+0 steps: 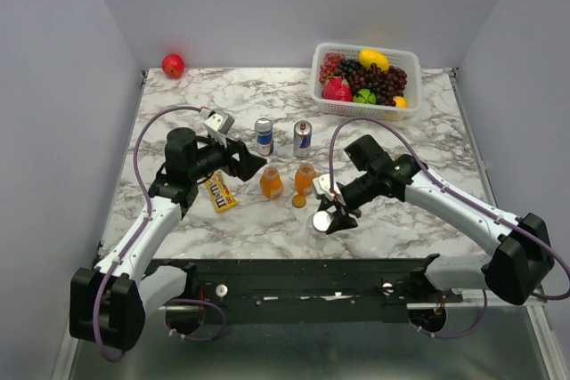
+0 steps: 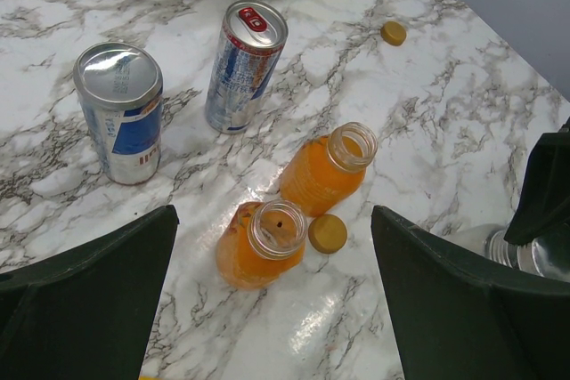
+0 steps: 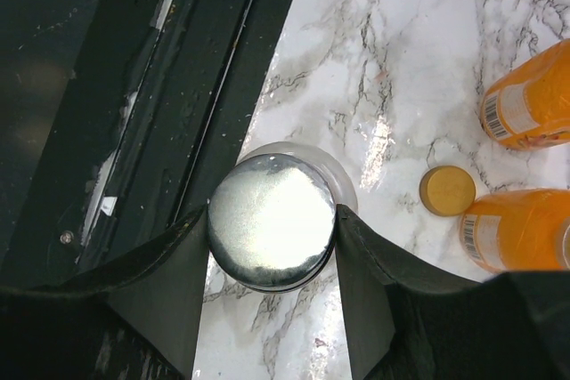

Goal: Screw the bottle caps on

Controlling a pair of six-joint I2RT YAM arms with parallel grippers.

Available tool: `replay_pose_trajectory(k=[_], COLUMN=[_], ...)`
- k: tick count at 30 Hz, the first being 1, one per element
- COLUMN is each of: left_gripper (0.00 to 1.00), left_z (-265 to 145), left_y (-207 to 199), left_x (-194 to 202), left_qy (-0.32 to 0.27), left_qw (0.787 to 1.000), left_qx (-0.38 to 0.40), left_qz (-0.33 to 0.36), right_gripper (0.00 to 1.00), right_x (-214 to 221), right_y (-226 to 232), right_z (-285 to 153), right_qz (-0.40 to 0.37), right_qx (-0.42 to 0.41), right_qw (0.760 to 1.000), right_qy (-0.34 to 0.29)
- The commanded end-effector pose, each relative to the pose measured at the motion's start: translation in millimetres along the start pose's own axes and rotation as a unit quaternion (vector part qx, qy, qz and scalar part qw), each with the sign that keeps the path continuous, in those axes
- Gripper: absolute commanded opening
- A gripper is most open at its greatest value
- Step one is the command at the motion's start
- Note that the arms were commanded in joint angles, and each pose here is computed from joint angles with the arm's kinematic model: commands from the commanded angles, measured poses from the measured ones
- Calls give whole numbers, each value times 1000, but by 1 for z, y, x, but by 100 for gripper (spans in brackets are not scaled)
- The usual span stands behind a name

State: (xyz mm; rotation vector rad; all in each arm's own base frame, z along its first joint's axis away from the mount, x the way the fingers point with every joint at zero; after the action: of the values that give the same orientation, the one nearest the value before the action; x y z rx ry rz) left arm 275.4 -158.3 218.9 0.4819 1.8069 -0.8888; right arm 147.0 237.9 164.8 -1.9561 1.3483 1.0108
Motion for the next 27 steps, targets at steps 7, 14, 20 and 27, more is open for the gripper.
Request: replay_pose_trajectory(k=[7, 14, 20, 27], left_gripper=[99, 99, 99, 99], left_z=[-2, -1, -2, -2], left_y=[-2, -2, -2, -1], left_x=[1, 0, 1, 3], left_qy=[-5, -5, -5, -3], left_qw=[1000, 1000, 1000, 1000], left_qx=[9, 8, 8, 7], left_qz=[2, 2, 2, 2], right_gripper=[54, 54, 54, 54], right_x=[-5, -5, -2, 7], right_y=[3, -9, -20, -18], right_z=[0, 2, 5, 9], right_qz=[-5, 2, 3, 2], right_qx=[-13, 9, 19, 11], right_qw=[1000, 1000, 1000, 1000], right_qy=[-11, -9, 0, 14])
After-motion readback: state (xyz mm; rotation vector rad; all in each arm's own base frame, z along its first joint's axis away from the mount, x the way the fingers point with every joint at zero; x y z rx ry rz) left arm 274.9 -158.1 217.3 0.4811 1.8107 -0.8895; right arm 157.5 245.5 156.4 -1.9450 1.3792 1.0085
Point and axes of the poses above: each gripper's point midway between its finger pads, its own z axis out along the fingers, its own y axis along the line the jaws close on, x = y × z, the point moved 3 cm from there along -z, back along the fingers, and after that the axes turned 2 degrees about -z, right-handed, at the moved point
